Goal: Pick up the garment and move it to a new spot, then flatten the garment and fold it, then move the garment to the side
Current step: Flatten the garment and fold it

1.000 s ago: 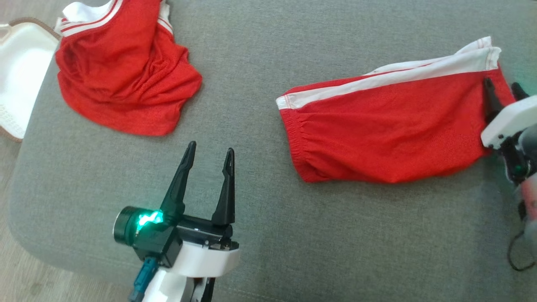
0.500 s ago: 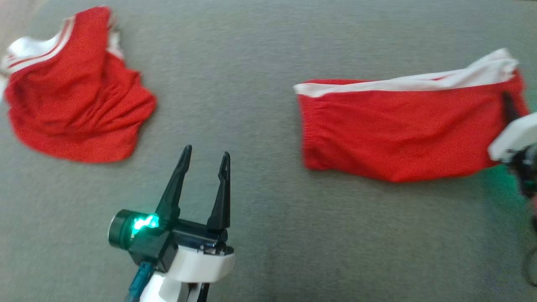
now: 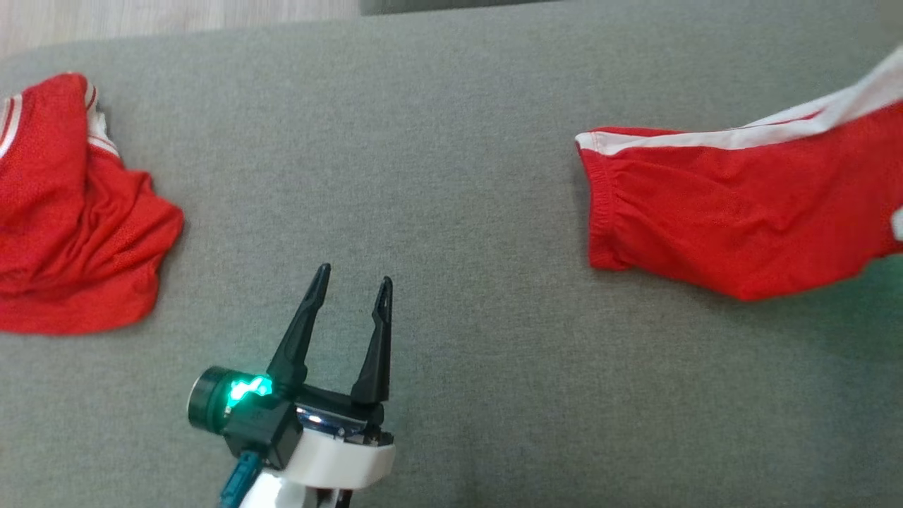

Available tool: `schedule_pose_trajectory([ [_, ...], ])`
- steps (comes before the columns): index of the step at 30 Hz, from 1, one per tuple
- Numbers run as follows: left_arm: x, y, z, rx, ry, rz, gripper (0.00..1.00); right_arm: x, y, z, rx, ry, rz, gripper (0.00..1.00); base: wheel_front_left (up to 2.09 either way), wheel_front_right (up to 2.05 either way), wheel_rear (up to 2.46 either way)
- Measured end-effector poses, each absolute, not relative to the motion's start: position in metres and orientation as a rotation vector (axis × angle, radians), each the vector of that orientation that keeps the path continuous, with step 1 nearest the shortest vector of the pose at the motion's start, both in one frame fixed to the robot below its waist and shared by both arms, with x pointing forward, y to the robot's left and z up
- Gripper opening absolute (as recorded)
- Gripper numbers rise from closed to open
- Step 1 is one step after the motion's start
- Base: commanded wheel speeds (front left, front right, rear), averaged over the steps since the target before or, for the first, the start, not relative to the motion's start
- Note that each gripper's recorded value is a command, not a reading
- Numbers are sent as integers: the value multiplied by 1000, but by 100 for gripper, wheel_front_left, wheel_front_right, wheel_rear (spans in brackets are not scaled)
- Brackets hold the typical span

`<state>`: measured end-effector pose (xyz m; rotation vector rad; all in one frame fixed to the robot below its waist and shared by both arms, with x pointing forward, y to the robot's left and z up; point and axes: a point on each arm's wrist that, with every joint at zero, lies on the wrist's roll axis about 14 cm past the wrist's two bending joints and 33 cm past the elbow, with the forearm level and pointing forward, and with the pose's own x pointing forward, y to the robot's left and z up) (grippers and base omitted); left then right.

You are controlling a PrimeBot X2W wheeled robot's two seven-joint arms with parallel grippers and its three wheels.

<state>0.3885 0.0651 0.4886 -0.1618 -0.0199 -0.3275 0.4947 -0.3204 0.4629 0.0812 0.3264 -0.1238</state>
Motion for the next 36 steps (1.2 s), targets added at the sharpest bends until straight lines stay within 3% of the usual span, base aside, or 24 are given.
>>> schedule_pose_trajectory([
  [8, 378, 64, 498, -164, -40, -335, 100, 487, -237, 487, 163, 200, 43, 0, 0, 0, 0],
  [15, 372, 80, 501, -156, -48, -281, 100, 477, -138, 489, 287, 189, 225, 0, 0, 0, 0],
  [20, 373, 87, 493, -154, -25, -263, 100, 473, -91, 460, 335, 269, 291, 0, 0, 0, 0],
  [27, 383, 105, 492, -141, -28, -216, 100, 470, -66, 403, 294, 406, 318, 0, 0, 0, 0],
  [28, 383, 108, 492, -138, -29, -208, 100, 470, -60, 402, 300, 409, 333, 31, 0, 0, 0],
  [29, 383, 110, 492, -136, -28, -199, 100, 469, -53, 403, 320, 404, 349, 100, 0, 0, 0],
  [36, 377, 113, 500, -141, -49, -185, 100, 453, -24, 425, 395, 350, 428, 100, 0, 0, 0],
])
